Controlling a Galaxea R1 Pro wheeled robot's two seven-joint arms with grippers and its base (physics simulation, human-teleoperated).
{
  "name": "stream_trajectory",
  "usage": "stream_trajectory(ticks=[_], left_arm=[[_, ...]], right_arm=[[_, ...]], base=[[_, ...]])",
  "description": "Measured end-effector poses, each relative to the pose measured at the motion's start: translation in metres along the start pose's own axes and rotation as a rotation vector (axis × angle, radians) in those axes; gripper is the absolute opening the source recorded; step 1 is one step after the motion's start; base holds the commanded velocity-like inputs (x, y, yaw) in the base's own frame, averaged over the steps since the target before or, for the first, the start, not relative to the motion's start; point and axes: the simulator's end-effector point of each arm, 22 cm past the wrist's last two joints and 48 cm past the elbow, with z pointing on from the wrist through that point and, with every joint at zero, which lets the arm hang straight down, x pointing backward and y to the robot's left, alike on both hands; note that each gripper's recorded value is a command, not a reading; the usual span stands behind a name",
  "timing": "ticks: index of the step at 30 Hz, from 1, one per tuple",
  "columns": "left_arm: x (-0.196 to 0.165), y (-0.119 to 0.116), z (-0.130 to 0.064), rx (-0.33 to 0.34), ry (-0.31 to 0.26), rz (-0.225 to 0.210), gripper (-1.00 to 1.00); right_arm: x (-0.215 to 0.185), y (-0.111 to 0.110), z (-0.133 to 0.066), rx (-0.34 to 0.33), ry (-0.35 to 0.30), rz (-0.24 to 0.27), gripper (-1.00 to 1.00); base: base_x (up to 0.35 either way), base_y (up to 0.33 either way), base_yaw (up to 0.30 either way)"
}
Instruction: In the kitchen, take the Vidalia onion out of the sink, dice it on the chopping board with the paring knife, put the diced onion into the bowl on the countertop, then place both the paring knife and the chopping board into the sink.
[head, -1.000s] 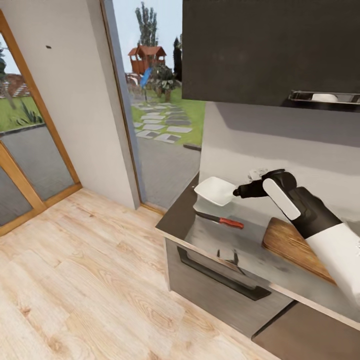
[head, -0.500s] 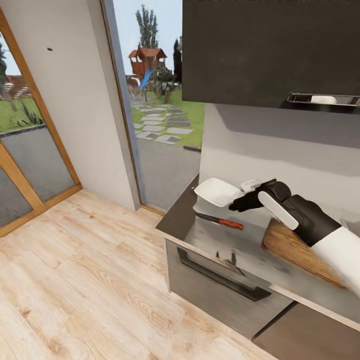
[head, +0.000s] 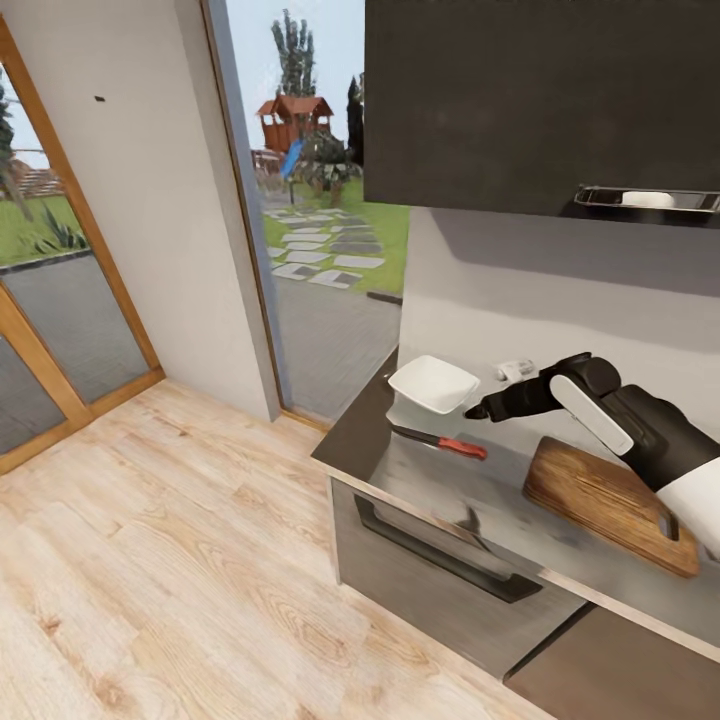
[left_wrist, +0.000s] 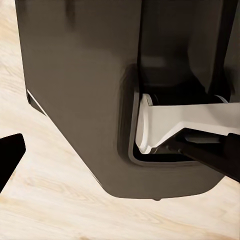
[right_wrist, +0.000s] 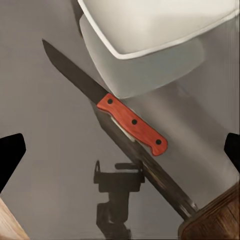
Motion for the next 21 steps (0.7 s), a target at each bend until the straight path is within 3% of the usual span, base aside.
stream_trajectory(ticks=[21], left_arm=[[0.0001,0.0001,0.0,-0.001,0.0,0.0,1.0]], right_arm=[[0.0035,-0.0051,-0.0007,0.007,0.007,0.001,1.0]], base=[[0.0,0.0,0.0]])
